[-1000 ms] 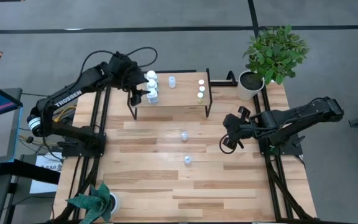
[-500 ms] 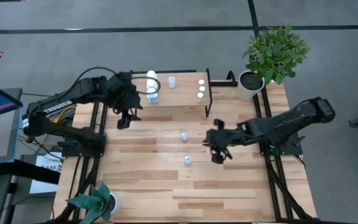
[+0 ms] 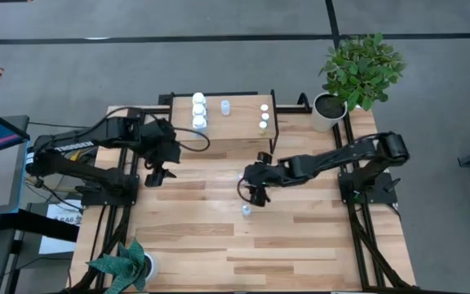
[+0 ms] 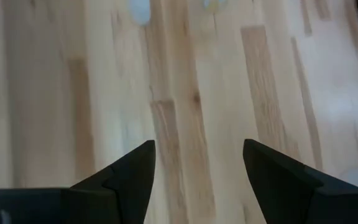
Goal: Pick and place medicine bottles onto shelf by color
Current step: Put the top transparent pill bottle on the shelf aligned with the other transparent pill bottle
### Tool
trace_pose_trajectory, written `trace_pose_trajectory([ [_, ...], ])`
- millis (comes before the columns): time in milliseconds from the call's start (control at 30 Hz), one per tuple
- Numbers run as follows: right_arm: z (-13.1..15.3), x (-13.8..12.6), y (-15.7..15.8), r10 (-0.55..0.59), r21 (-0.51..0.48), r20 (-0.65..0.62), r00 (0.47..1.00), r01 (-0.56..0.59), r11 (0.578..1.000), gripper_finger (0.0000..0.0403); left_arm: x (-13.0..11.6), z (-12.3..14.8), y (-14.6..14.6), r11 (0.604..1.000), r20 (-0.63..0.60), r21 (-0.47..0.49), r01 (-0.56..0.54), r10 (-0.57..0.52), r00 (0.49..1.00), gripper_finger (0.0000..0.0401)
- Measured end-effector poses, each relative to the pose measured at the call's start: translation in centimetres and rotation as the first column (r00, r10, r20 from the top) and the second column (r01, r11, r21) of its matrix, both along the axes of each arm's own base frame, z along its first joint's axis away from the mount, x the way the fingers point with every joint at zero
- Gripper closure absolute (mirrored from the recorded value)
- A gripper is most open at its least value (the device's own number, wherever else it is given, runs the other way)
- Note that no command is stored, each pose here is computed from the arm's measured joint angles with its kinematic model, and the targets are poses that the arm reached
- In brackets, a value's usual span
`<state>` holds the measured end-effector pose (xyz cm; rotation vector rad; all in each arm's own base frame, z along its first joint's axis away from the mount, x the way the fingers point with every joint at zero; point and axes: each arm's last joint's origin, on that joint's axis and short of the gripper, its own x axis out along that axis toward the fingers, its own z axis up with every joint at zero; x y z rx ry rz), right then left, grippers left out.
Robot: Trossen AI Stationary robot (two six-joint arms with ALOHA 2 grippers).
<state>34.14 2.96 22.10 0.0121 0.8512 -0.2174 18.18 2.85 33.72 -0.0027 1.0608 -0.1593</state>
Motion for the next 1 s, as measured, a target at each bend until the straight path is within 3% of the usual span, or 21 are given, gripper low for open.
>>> trace_pose_trajectory([
  [400, -2.3, 2.7, -2.1, -0.016, -0.036, -0.142, 0.99, 0.011, 0.999, 0.0158, -2.4, -3.0, -1.0, 0.998, 0.014, -0.044, -0.05, 0.051, 0.999, 0.0173],
  [1000, -4.6, 3.8, -3.2, -0.029, -0.017, -0.176, 0.984, 0.026, 1.0, 0.0158, -4.1, -2.3, -1.3, 0.998, 0.149, -0.019, -0.065, 0.067, 0.987, 0.0173],
])
